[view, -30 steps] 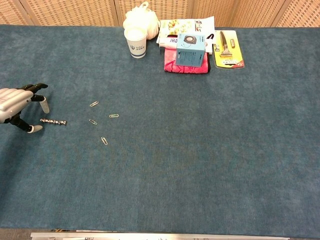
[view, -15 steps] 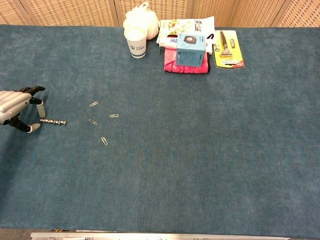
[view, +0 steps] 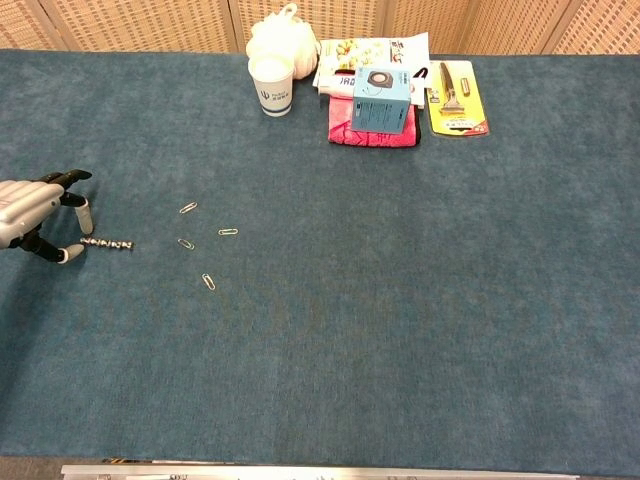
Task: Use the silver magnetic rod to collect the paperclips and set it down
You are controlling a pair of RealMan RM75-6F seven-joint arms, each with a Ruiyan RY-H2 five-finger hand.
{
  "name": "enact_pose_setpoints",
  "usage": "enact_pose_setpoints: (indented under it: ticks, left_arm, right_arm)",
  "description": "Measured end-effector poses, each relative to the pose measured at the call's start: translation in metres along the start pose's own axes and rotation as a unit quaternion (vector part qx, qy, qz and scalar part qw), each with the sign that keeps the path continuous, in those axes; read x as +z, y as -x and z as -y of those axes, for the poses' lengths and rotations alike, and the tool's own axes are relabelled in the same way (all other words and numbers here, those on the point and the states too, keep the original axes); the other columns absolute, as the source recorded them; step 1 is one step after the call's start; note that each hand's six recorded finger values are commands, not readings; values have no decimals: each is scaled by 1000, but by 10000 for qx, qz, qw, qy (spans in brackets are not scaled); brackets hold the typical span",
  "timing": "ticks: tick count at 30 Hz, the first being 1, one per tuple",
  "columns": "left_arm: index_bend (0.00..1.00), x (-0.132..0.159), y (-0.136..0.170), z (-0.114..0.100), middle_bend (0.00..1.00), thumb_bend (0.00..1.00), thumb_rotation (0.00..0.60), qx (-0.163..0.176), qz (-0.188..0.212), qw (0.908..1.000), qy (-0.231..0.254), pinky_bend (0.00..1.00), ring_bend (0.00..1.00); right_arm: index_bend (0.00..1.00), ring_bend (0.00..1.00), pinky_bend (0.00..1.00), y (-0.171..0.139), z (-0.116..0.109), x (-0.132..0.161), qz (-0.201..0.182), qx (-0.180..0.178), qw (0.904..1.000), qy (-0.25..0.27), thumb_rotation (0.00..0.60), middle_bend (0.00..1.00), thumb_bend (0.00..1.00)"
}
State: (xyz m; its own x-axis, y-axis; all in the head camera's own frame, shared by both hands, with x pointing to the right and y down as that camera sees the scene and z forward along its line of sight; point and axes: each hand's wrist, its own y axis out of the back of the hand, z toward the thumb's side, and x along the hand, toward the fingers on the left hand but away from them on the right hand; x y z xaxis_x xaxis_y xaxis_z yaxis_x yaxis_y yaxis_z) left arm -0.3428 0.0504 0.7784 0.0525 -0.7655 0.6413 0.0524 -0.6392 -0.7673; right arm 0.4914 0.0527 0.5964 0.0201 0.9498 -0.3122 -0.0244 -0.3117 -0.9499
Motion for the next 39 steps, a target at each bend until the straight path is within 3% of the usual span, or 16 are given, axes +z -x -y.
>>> enact_pose_setpoints:
  ticks: [39]
  left_arm:
    - [546, 3, -7, 5, 0, 322, 600, -40, -76, 9999, 150, 138, 0]
  right_arm:
    - [325, 211, 357, 0, 0, -1, 11, 18, 10000, 6, 600, 263, 0]
